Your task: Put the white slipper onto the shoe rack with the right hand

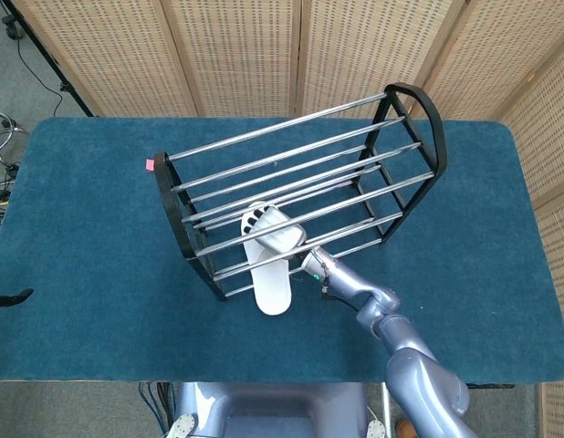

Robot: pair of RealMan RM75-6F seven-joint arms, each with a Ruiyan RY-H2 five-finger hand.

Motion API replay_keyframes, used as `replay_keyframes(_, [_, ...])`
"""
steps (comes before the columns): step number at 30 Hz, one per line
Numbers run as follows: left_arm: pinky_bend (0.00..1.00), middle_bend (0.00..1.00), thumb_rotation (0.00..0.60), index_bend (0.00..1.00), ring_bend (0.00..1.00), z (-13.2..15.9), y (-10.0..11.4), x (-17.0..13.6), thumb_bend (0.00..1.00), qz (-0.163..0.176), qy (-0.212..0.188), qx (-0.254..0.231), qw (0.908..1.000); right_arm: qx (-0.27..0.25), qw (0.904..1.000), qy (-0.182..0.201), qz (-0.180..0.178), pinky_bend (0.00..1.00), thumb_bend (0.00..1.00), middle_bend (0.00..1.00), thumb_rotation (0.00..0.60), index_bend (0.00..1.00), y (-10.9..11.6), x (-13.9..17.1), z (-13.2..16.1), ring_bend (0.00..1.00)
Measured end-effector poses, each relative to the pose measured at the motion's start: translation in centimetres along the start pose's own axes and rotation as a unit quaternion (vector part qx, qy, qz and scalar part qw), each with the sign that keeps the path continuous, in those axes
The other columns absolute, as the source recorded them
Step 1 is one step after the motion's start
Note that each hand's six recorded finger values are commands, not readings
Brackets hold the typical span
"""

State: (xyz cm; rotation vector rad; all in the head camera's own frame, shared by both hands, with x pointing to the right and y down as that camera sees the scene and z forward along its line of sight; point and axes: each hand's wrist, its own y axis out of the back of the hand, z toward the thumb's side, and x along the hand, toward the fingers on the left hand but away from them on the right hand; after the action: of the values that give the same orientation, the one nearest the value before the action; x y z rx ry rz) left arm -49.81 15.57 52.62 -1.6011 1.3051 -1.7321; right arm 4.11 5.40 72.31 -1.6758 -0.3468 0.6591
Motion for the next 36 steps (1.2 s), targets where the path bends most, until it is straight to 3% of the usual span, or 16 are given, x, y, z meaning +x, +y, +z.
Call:
replay_keyframes(2, [0.0,0.0,0.6,0.0,0.0,0.0,0.0,0.0,0.0,0.0,0.0,0.0,1.0,0.0,1.0,0.0,0.001,0.61,0.5,0.5,0.6,0.58,0.0,0.0,0.0,0.45])
replay_keyframes(6, [0.0,0.0,0.6,0.0,0.0,0.0,0.0,0.0,0.0,0.0,0.0,0.0,1.0,0.0,1.0,0.001,0.006,0.56,0.42,0.37,0.6,0.41,-0.2,0.2,-0.2,0.35])
replay_keyframes(12, [0.0,0.0,0.6,0.0,0.0,0.1,0.0,-0.1,0.0,0.0,-0.002,0.002,1.0,-0.002,1.0,0.003,0.008,0.48,0.39,0.27,0.6,0.33,-0.3,0.5,-0.3,0.26])
replay_keyframes(24, [0.0,0.0,0.6,0.0,0.0,0.2,0.0,-0.2,0.0,0.0,-0.004,0.0,1.0,-0.013,0.9999,0.006,0.0,0.42,0.38,0.22,0.6,0.29,-0.4,1.3,-0.1,0.22])
replay_keyframes(36, [0.0,0.0,0.6,0.0,0.0,0.3,-0.1,-0.3,0.0,-0.001,-0.009,0.001,1.0,-0.036,0.9992,-0.014,0.008,0.42,0.38,0.23,0.6,0.3,-1.7,3.1,-0.7,0.21])
